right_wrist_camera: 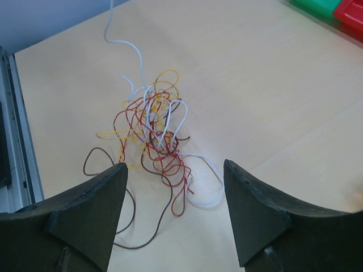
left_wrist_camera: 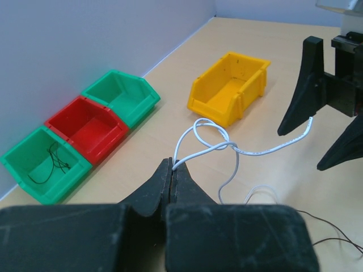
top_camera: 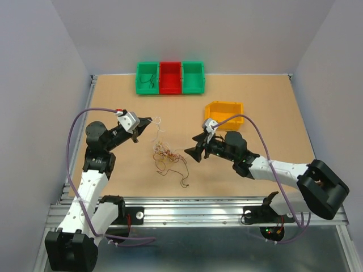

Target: Untangle the cables

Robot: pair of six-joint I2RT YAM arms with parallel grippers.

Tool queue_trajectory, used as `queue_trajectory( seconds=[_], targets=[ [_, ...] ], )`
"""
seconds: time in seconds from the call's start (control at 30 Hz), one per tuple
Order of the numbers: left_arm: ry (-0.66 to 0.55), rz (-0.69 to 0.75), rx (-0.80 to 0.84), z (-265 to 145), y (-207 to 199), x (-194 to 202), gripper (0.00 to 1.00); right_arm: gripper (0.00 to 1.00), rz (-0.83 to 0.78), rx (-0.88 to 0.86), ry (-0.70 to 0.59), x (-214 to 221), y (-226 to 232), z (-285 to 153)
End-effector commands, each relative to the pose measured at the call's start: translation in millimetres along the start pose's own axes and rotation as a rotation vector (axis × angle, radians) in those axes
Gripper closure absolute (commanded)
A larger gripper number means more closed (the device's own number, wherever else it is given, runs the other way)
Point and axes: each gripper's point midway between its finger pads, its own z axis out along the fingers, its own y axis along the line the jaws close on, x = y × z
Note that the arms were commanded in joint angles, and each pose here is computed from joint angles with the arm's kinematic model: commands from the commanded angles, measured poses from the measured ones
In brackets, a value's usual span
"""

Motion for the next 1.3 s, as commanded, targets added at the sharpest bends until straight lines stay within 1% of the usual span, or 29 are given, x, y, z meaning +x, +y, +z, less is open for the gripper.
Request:
queue_trajectory(
  seconds=[0.0, 0.07, 0.1, 0.17, 0.27, 0.3, 0.37, 0.4, 0.43, 0.47, 0.53, 0.6, 0.63, 0.73, 0.77, 0.8, 0.83, 0.87, 0.9, 0.93, 0.97, 1.0, 1.03, 1.1, 1.13, 1.17, 1.2, 1.23, 1.27],
  targets=[
    [-0.060, 0.075, 0.025, -1.7, -4.4, -29.6, 1.00, 0.26, -0.065, -0.048, -0.174, -60.0, 3.8, 23.7],
    [-0.056, 0.067, 0.032, -1.3, -5.3, -30.7, 1.00, 0.25, -0.048, -0.065, -0.167, -56.7, 3.5, 35.3],
    [-0.060, 0.071, 0.036, -0.9, -5.4, -34.3, 1.00, 0.25, -0.051, -0.081, -0.183, -65.1, 4.7, 40.7],
    [-0.053, 0.063, 0.041, -0.8, -5.9, -33.3, 1.00, 0.24, -0.044, -0.118, -0.178, -59.5, 7.9, 51.8],
    [-0.050, 0.059, 0.051, -0.7, -8.0, -32.5, 1.00, 0.24, -0.049, -0.133, -0.205, -71.1, 7.3, 65.2],
    [-0.052, 0.065, 0.050, -1.1, -8.0, -33.8, 1.00, 0.24, -0.051, -0.136, -0.195, -65.9, 5.6, 71.3],
    [-0.052, 0.065, 0.053, -1.7, -9.2, -35.2, 1.00, 0.25, -0.063, -0.158, -0.220, -76.3, 8.4, 77.7],
    [-0.055, 0.068, 0.053, -2.1, -9.2, -37.5, 1.00, 0.25, -0.060, -0.168, -0.210, -70.9, 8.7, 82.7],
    [-0.059, 0.068, 0.053, -2.6, -9.7, -39.5, 1.00, 0.25, -0.071, -0.201, -0.230, -78.7, 15.0, 86.1],
    [-0.059, 0.066, 0.052, -2.4, -9.1, -40.7, 1.00, 0.25, -0.070, -0.218, -0.228, -77.7, 17.5, 89.0],
    [-0.069, 0.064, 0.050, -2.0, -7.7, -48.2, 1.00, 0.25, -0.071, -0.256, -0.220, -71.9, 23.9, 97.2],
    [-0.080, 0.066, 0.051, -1.6, -6.5, -58.3, 1.00, 0.27, -0.091, -0.293, -0.236, -76.4, 34.3, 104.9],
    [-0.077, 0.058, 0.051, -0.9, -5.5, -59.5, 1.00, 0.27, -0.089, -0.307, -0.216, -65.2, 38.8, 112.0],
    [-0.105, 0.072, 0.044, -0.9, -2.2, -79.3, 1.00, 0.27, -0.095, -0.322, -0.214, -62.1, 43.1, 126.0],
    [-0.111, 0.058, 0.052, 0.1, -2.2, -84.4, 1.00, 0.29, -0.082, -0.325, -0.193, -50.7, 44.1, 133.0],
    [-0.123, 0.057, 0.057, 0.2, -2.5, -92.3, 1.00, 0.30, -0.074, -0.324, -0.189, -48.6, 43.7, 136.8],
    [-0.154, 0.080, 0.059, -0.7, -1.3, -113.6, 1.00, 0.32, -0.073, -0.329, -0.192, -50.1, 44.8, 141.2],
    [-0.165, 0.081, 0.061, -0.2, 0.2, -123.3, 1.00, 0.35, -0.062, -0.337, -0.172, -39.0, 46.0, 146.1],
    [-0.207, 0.122, 0.053, -2.9, 3.1, -152.8, 1.00, 0.37, -0.061, -0.343, -0.168, -36.6, 48.0, 148.5],
    [-0.228, 0.140, 0.038, -4.3, 6.5, -168.9, 1.00, 0.38, -0.055, -0.344, -0.162, -33.0, 49.9, 151.3],
    [-0.239, 0.147, 0.026, -1.7, 13.1, -180.0, 1.00, 0.43, -0.049, -0.342, -0.155, -29.1, 49.8, 152.5],
    [-0.258, 0.164, 0.008, -2.3, 18.1, -195.5, 1.00, 0.45, -0.044, -0.340, -0.146, -24.4, 50.0, 154.0],
    [-0.313, 0.220, -0.018, -8.9, 22.3, -233.6, 1.00, 0.48, -0.037, -0.338, -0.129, -15.3, 50.0, 155.4],
    [-0.347, 0.242, -0.100, -8.0, 43.3, -262.4, 1.00, 0.53, -0.031, -0.327, -0.117, -8.5, 48.4, 156.0],
    [-0.402, 0.294, -0.170, -19.7, 51.9, -302.7, 1.00, 0.55, -0.026, -0.319, -0.108, -3.7, 47.1, 154.7],
    [-0.422, 0.308, -0.204, -23.4, 58.2, -320.5, 1.00, 0.56, -0.030, -0.316, -0.109, -3.7, 46.6, 153.6],
    [-0.415, 0.297, -0.229, -16.2, 72.5, -326.7, 1.00, 0.59, -0.028, -0.309, -0.107, -2.5, 45.8, 152.1],
    [-0.455, 0.338, -0.255, -29.5, 70.6, -364.0, 1.00, 0.61, -0.032, -0.305, -0.114, -5.8, 45.8, 150.0],
    [-0.442, 0.319, -0.281, -20.7, 86.6, -366.7, 1.00, 0.61, -0.034, -0.296, -0.107, -2.1, 44.5, 147.5]
  ],
)
